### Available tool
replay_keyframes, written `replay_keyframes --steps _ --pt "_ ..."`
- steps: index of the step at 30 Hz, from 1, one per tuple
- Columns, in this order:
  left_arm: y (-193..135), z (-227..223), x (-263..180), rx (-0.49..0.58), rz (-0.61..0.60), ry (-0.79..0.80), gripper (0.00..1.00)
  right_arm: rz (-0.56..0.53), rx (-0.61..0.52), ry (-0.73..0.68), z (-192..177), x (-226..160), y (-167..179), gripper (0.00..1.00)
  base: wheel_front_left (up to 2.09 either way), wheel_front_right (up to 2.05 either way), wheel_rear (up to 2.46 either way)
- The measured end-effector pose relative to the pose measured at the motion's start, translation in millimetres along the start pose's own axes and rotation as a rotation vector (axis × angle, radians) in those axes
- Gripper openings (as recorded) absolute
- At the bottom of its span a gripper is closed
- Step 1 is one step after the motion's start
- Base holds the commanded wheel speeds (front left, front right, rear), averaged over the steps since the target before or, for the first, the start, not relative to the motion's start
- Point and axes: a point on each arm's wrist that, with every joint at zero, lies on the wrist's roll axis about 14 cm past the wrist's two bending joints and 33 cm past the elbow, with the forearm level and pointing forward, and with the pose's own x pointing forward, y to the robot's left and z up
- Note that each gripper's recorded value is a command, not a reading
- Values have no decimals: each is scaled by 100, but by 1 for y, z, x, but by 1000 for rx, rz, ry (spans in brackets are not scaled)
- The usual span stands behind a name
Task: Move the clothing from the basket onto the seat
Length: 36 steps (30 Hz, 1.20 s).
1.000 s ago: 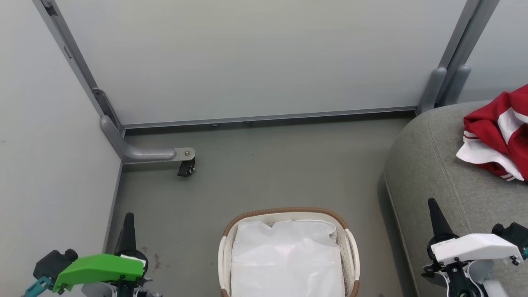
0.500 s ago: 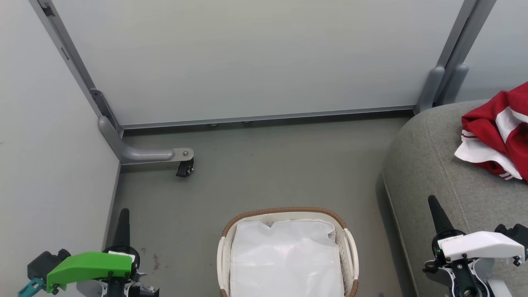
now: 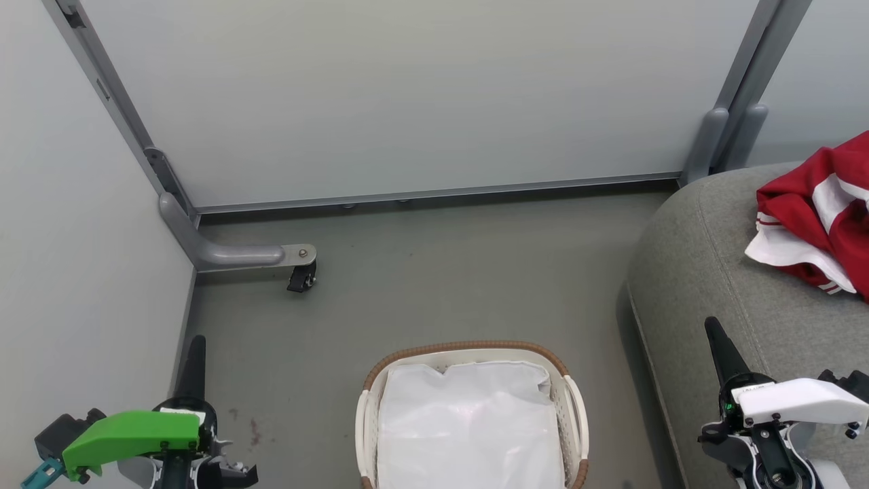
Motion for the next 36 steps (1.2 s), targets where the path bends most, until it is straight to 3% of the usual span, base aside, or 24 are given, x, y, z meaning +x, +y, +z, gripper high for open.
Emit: replay_keyframes --steps 36 --pt "-19 9 7 -233 -70 4 0 54 255 6 8 -1 13 0 0 0 0"
